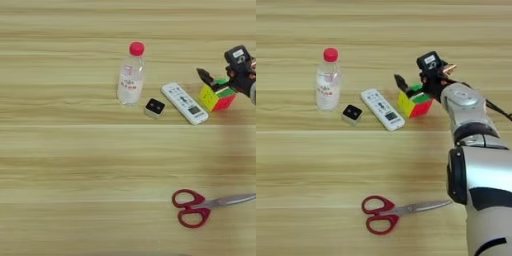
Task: Move the objects on the table
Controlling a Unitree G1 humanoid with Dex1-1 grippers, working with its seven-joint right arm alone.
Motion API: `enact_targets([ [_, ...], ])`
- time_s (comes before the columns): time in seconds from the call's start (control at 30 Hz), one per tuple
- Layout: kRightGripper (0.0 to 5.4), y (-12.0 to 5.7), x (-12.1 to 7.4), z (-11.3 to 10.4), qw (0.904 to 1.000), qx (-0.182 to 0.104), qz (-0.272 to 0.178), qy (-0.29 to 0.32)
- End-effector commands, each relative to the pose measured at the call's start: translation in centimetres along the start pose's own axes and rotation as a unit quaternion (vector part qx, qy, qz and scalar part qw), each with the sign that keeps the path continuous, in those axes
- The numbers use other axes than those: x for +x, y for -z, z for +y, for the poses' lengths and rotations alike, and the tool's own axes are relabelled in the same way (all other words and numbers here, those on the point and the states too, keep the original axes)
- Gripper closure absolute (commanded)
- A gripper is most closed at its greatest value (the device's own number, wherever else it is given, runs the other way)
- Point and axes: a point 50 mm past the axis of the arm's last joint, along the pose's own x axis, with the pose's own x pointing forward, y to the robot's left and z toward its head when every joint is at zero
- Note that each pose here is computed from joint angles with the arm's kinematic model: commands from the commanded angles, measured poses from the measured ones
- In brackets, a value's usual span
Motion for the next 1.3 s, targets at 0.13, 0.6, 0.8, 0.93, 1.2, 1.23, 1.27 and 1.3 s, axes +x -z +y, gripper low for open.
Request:
enact_targets([
  [0.13,0.03,-7.5,0.5,-1.5,0.9787,-0.012,-0.202,-0.034],
  [0.6,0.03,-8.5,-1.7,1.4,0.8744,0.081,-0.326,-0.35],
  [0.8,0.03,-8.4,-4.7,3.5,0.8138,0.084,-0.298,-0.492],
  [0.93,0.03,-7.6,-6.3,4.9,0.8024,0.061,-0.246,-0.54],
  [1.2,0.03,-5.9,-8.4,6.0,0.7939,0.01,-0.135,-0.593],
  [1.23,0.03,-5.7,-8.7,6.1,0.7924,0.004,-0.121,-0.598],
  [1.27,0.03,-5.5,-8.9,6.1,0.7901,-0.001,-0.109,-0.603],
  [1.3,0.03,-5.4,-9.1,6.2,0.7884,-0.003,-0.101,-0.607],
])
